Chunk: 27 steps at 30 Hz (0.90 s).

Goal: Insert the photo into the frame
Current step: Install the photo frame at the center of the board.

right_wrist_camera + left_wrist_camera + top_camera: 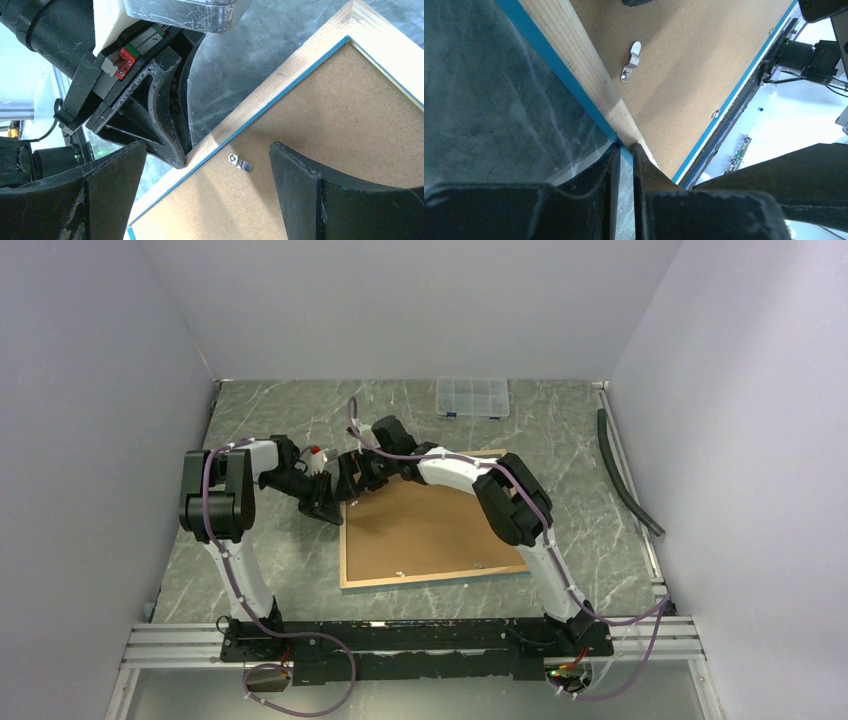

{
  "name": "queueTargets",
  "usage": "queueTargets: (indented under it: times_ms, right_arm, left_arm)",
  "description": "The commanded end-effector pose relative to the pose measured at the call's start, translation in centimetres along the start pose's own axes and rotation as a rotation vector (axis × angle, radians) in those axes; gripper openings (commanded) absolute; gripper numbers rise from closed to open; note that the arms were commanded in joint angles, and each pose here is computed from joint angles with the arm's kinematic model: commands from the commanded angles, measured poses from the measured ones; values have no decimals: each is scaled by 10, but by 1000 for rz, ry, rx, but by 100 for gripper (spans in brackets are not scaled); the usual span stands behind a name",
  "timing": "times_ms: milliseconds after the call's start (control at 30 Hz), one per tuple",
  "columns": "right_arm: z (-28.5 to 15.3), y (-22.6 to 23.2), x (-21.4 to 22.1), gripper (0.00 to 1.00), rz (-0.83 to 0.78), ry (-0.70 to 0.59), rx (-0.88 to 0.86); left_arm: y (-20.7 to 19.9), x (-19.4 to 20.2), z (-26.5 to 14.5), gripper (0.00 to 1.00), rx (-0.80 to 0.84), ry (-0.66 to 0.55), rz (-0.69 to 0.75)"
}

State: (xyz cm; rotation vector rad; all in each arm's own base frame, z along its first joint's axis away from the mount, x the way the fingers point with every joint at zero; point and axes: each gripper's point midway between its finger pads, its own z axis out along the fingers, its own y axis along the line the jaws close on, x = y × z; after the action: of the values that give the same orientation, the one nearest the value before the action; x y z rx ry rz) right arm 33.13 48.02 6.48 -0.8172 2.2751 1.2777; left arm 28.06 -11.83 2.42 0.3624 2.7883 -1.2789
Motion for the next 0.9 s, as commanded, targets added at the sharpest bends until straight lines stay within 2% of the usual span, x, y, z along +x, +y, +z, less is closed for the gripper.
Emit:
queueTargets:
  times_ms: [0, 300, 867]
  right_arm:
    - [2, 11, -3, 97, -32, -22, -51]
    - [-5, 23, 17, 94, -35, 1, -74]
    - [-15, 39, 25, 91, -36, 14, -83]
  left_arm:
    - [11, 1, 8, 11, -30, 14, 22]
    - [13, 2, 8, 10, -44, 11, 28]
    - [10, -2, 3, 8, -53, -2, 36]
